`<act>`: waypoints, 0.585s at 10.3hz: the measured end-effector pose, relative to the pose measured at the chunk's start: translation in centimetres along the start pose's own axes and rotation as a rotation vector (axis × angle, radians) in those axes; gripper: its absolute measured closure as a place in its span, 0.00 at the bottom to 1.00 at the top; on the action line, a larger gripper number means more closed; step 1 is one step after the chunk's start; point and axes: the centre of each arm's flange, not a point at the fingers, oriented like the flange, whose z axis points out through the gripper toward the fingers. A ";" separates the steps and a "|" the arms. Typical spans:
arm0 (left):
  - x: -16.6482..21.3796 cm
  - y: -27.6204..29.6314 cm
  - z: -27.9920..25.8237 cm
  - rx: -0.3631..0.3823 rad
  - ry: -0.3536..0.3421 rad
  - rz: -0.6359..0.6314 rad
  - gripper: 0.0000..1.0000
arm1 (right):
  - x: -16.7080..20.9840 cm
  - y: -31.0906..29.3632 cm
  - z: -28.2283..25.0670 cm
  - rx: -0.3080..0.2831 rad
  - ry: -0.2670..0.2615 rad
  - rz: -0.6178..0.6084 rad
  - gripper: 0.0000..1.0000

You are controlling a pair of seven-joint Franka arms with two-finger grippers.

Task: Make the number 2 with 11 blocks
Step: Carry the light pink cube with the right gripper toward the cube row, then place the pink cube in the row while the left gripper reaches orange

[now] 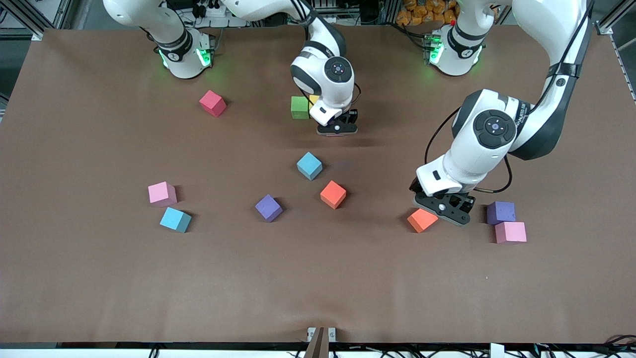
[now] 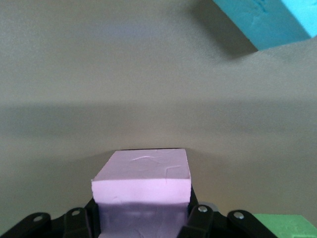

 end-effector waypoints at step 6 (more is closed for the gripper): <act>1.4 1.0 3.9 -0.040 -0.029 0.009 0.00 | -0.6 0.1 0.5 -0.010 -0.005 -0.007 0.38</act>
